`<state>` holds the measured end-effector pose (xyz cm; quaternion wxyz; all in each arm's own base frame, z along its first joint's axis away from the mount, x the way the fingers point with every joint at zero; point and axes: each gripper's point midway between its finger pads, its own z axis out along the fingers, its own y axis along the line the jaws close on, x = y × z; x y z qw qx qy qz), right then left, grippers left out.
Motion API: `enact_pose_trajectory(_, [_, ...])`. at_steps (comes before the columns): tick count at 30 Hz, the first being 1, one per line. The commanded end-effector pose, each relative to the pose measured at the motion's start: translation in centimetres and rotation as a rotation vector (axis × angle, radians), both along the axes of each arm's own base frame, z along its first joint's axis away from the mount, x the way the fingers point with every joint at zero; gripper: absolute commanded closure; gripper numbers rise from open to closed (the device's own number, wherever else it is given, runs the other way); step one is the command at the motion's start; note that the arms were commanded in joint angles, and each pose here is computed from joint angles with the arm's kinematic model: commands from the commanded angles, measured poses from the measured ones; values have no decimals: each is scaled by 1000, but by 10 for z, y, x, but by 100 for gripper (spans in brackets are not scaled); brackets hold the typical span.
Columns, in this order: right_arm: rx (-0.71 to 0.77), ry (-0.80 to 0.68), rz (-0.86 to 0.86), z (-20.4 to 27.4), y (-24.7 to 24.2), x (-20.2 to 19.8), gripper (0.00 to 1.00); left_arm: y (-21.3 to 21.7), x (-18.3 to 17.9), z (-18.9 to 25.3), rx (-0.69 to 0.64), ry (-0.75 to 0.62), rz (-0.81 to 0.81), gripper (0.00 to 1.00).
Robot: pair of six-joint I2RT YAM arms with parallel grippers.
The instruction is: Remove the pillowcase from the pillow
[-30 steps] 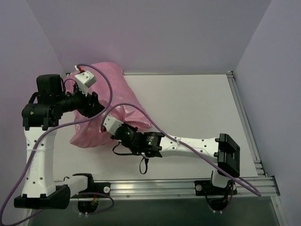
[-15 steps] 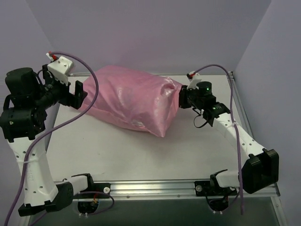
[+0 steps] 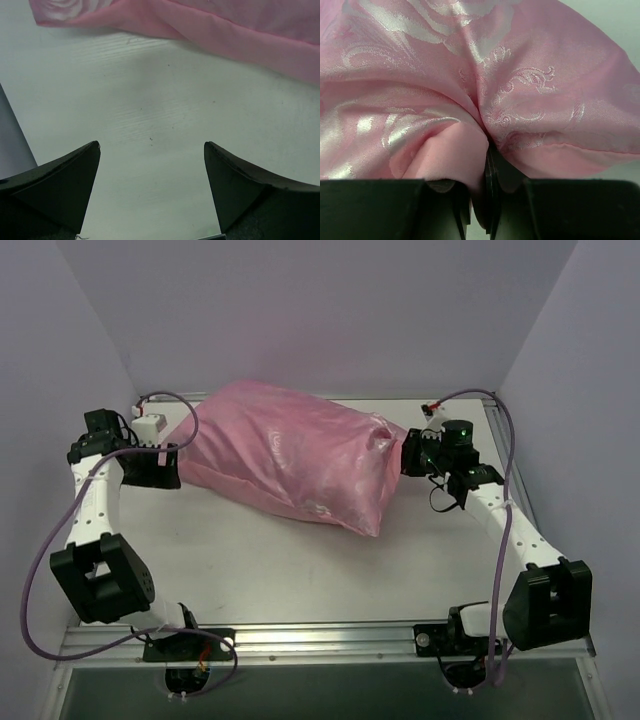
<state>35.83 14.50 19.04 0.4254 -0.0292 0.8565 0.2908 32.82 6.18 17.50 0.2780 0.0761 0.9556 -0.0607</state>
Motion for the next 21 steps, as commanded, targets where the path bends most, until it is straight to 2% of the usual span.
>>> enact_pose_trajectory(1, [-1, -133, -37, 43, -9, 21, 100, 8, 51, 22, 11, -170, -2, 6])
enact_pose_trajectory(5, [-59, -130, -84, 33, -26, 40, 100, 15, 84, 6, -53, -153, 72, 6])
enact_pose_trajectory(10, [-59, -137, -106, 24, -42, 65, 100, 25, 118, -7, -61, -190, 100, 6])
enact_pose_trajectory(18, [-124, -98, -64, -1, -44, 95, 100, 15, 128, -60, -81, -80, 16, 6])
enact_pose_trajectory(20, [-120, -96, -61, -4, -43, 99, 100, 8, 128, -73, -112, -74, -8, 2])
enact_pose_trajectory(21, [-118, -96, -61, -5, -43, 99, 100, 7, 128, -75, -116, -80, -12, 7])
